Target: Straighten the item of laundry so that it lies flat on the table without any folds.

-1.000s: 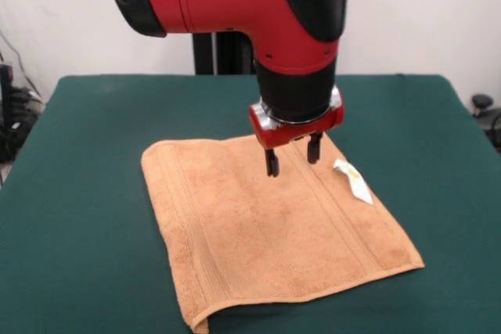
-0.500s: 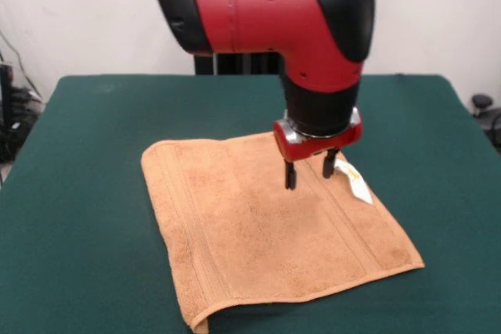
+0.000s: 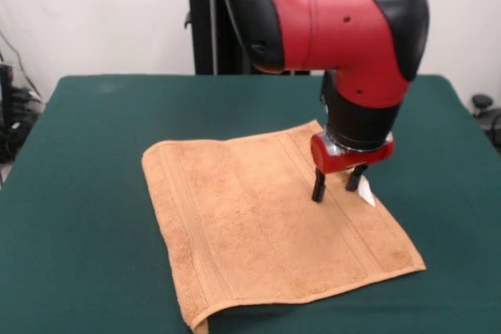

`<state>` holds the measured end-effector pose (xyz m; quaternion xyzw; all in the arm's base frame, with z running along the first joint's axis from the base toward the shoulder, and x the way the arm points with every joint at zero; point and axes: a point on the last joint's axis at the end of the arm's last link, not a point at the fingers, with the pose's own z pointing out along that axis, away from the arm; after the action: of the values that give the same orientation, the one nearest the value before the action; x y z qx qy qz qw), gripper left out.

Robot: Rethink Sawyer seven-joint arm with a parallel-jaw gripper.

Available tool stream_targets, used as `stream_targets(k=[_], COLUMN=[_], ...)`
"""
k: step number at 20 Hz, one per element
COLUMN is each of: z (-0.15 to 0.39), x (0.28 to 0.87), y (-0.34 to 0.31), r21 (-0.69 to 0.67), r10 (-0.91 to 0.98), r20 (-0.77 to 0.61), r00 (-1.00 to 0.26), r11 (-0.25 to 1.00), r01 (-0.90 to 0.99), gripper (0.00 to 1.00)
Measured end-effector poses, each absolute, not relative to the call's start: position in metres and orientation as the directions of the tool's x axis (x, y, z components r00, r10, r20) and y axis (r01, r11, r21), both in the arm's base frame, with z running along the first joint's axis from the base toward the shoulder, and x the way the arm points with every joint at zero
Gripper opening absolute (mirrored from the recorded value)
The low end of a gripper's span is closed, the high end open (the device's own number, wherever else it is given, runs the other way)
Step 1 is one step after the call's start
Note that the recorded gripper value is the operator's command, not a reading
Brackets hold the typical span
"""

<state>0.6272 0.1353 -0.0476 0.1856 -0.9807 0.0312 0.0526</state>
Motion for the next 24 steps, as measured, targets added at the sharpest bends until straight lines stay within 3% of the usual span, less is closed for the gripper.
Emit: stream_targets(k=[5,11,18,24], z=[-0.049,-0.05,-0.051,-0.057], x=[0.628,0.633,0.661,0.683], y=[0.146,0.142,0.114,0.07], r21=[-0.116,-0.095,0.078,0.292], r10=[-0.345,-0.292,-0.05,0.159], r20=[0.118,0.144,0.239,0.391], r00=[-0.931,-0.945,-0.97,-0.907], r11=[0.927,0.947,0.996,0.913], r01=[-0.358,-0.307,-0.032,0.286], gripper=[1.0,1.0,1.0,1.0])
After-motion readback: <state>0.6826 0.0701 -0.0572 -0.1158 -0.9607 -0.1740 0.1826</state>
